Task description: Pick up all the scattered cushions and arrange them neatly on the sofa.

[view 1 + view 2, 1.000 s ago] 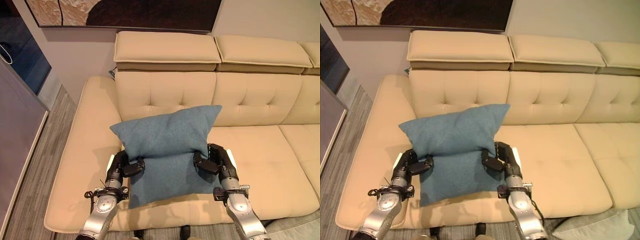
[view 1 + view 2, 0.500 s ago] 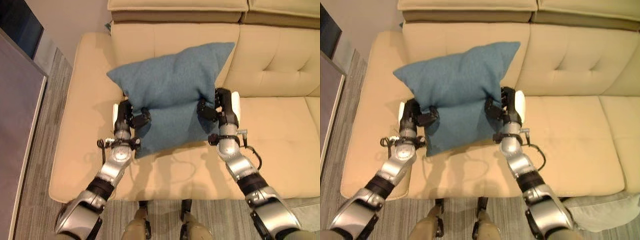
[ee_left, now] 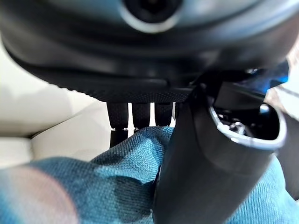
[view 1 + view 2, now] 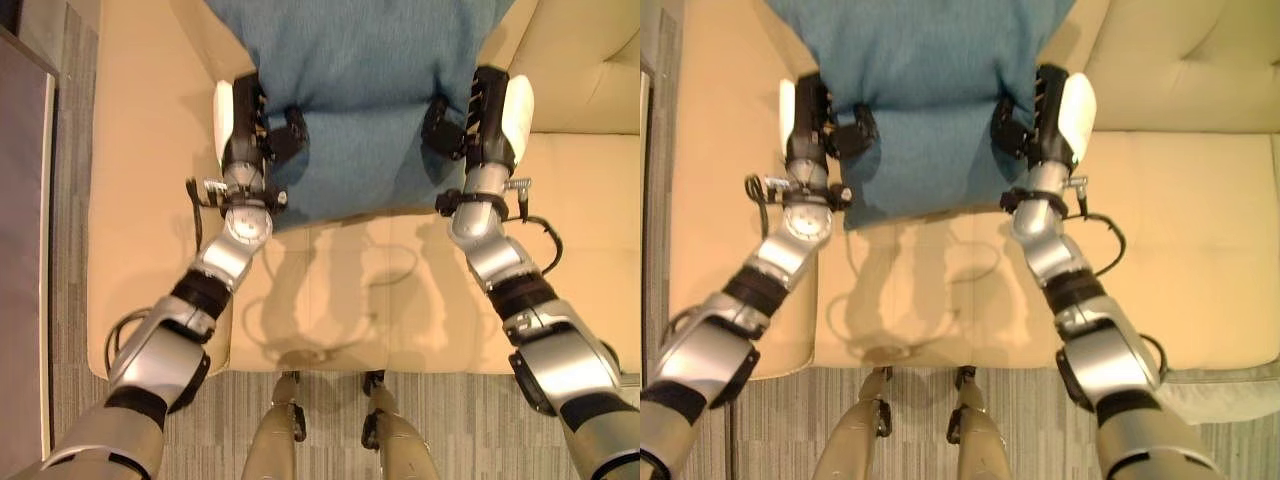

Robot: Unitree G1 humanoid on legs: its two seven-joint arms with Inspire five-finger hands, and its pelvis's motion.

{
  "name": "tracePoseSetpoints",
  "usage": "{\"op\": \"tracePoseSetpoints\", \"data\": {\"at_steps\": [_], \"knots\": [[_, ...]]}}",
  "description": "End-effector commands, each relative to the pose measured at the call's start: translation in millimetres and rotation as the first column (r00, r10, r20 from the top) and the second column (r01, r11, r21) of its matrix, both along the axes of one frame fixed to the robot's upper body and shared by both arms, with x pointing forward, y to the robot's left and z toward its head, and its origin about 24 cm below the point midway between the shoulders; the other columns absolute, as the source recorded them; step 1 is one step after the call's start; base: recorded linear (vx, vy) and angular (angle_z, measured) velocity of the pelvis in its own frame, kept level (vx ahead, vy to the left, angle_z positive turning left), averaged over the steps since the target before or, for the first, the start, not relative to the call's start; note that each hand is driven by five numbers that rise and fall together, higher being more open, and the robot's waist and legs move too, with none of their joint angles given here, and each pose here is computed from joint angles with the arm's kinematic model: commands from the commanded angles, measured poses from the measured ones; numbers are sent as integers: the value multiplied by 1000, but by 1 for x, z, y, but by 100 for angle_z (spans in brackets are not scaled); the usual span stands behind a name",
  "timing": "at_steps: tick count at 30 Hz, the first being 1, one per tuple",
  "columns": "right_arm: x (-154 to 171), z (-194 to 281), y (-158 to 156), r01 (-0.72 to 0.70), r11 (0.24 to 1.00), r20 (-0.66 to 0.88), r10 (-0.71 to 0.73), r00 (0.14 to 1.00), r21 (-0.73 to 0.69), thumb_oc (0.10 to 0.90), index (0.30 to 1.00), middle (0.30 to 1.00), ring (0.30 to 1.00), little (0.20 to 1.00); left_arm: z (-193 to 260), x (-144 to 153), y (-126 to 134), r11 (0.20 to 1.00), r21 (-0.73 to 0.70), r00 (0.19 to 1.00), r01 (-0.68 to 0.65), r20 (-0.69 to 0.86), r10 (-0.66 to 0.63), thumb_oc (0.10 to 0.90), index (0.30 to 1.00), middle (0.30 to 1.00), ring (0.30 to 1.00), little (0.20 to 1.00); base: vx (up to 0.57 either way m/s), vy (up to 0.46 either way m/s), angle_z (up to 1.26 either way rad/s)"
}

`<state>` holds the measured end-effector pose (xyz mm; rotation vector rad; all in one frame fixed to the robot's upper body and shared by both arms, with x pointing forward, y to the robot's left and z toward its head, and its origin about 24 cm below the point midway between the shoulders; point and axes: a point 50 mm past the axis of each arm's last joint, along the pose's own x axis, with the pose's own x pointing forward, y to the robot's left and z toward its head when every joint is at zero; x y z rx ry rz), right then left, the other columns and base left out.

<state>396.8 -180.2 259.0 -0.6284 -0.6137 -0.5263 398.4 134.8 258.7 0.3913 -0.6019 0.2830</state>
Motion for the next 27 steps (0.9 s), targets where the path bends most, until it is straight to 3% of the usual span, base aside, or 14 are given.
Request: {"op": "tracePoseSetpoints", "data": {"at_steps": [1, 8, 17, 18, 19, 20, 24, 26, 27], "knots": [[-17, 73, 18, -84, 995, 298, 94, 950, -46, 800, 900, 900, 900, 900, 60, -14, -16, 995, 80, 962, 54, 265, -74, 800, 900, 900, 900, 900, -13, -23, -9], [-13, 57, 0, -72, 996, 205, 81, 975, -49, 800, 900, 900, 900, 900, 29, -10, 13, 999, 16, 985, 29, 170, -31, 800, 900, 900, 900, 900, -11, -24, 13], [-29, 8, -44, -86, 996, 73, 89, 993, -35, 800, 900, 900, 900, 900, -65, -22, 69, 997, -54, 995, -53, -84, 48, 800, 900, 900, 900, 900, -6, -1, -2], [-37, -17, -57, -92, 995, 7, 92, 996, -31, 800, 900, 900, 900, 900, -99, -33, 84, 995, -57, 981, -82, -180, 70, 800, 900, 900, 900, 900, 12, 5, 7], [-37, -18, -57, -92, 995, 5, 92, 996, -30, 800, 900, 900, 900, 900, -100, -33, 84, 995, -56, 981, -81, -183, 70, 800, 900, 900, 900, 900, 22, 3, 6], [-53, -63, -75, -84, 996, -130, 79, 988, -33, 800, 900, 900, 900, 900, -144, -55, 100, 994, -46, 948, -103, -308, 84, 800, 900, 900, 900, 900, 11, -3, 10], [-73, -114, -86, -84, 996, -288, 76, 955, -15, 800, 900, 900, 900, 900, -193, -84, 112, 992, -50, 888, -116, -453, 81, 800, 900, 900, 900, 900, 20, -8, 8], [-87, -145, -95, -59, 998, -397, 48, 916, -14, 800, 900, 900, 900, 900, -226, -110, 124, 987, -75, 826, -144, -558, 78, 800, 900, 900, 900, 900, 65, -14, -24], [-103, -178, -100, -35, 999, -500, 38, 865, 15, 800, 900, 900, 900, 900, -260, -138, 135, 980, -80, 738, -181, -670, 81, 800, 900, 900, 900, 900, 61, -7, -10]]}}
